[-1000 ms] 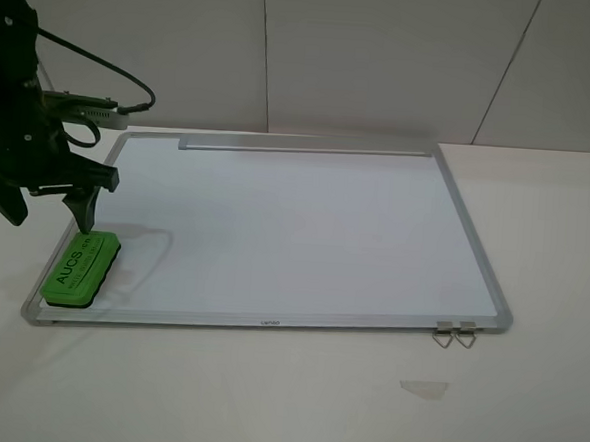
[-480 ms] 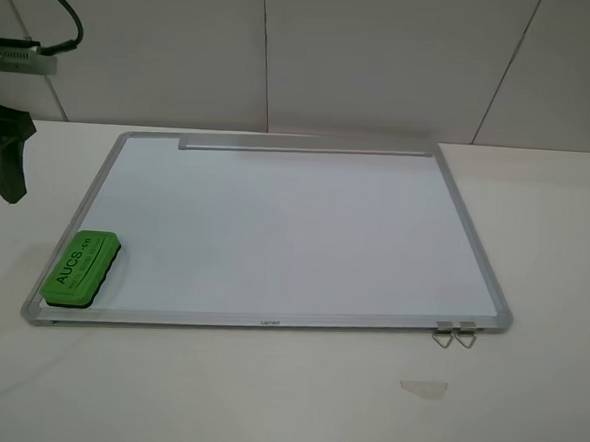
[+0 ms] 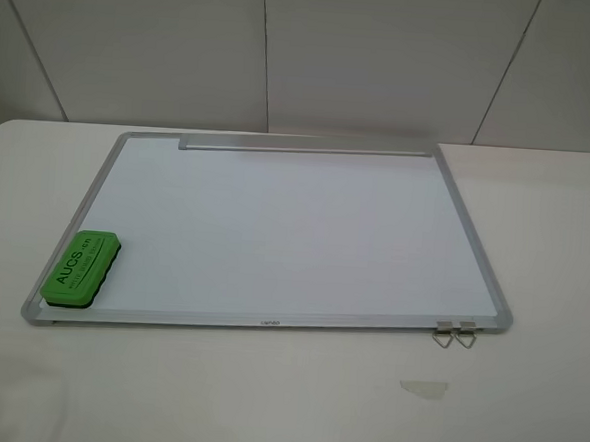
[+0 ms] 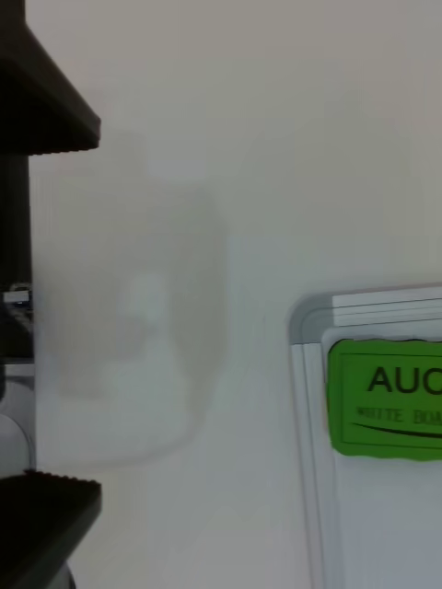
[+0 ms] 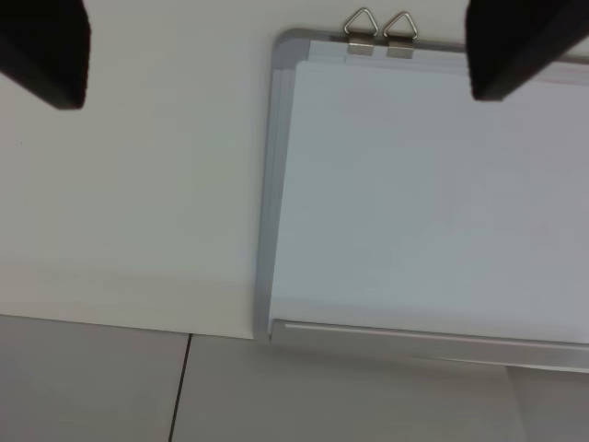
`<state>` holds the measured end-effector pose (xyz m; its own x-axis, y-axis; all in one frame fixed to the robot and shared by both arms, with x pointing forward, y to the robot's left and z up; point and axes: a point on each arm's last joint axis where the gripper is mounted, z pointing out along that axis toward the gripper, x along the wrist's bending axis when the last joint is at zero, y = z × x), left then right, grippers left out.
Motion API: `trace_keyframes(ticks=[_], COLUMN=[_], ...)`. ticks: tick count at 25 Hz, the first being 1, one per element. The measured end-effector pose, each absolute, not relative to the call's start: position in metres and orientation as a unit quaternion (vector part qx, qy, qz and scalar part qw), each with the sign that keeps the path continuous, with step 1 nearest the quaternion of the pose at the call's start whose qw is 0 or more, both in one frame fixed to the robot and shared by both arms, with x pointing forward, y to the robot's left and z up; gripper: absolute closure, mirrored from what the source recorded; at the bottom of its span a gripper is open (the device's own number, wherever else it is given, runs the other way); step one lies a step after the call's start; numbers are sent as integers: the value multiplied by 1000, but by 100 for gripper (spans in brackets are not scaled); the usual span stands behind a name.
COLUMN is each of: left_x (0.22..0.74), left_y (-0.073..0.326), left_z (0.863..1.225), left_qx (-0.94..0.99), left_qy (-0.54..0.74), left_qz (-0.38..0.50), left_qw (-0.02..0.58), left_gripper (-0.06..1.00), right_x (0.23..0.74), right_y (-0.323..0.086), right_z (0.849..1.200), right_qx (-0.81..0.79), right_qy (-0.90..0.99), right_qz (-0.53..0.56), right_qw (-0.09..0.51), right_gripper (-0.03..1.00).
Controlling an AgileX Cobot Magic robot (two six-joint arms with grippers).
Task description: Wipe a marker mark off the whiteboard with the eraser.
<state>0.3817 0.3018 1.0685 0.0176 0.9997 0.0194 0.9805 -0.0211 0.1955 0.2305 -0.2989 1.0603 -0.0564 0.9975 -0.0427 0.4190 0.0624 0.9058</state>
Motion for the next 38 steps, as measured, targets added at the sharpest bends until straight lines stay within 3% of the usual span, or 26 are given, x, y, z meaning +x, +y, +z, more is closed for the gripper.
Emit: trace_keyframes(ticks=[10, 20, 38], left_x=[283, 245, 227], left_y=[302, 302, 303], left_z=[1045, 1047, 1046], left_qx=[701, 646, 610], left_qy=[672, 641, 630], left_qz=[176, 297, 338], left_qw=[163, 291, 341], left_gripper=[23, 23, 23], right_x=[230, 230, 230], right_y=[-299, -299, -299], right_z=[1060, 1060, 1060], right_qx=[571, 571, 571], right_qy=[621, 621, 621], right_qz=[378, 378, 378], right_qw=[382, 382, 382], right_gripper=[15, 15, 15])
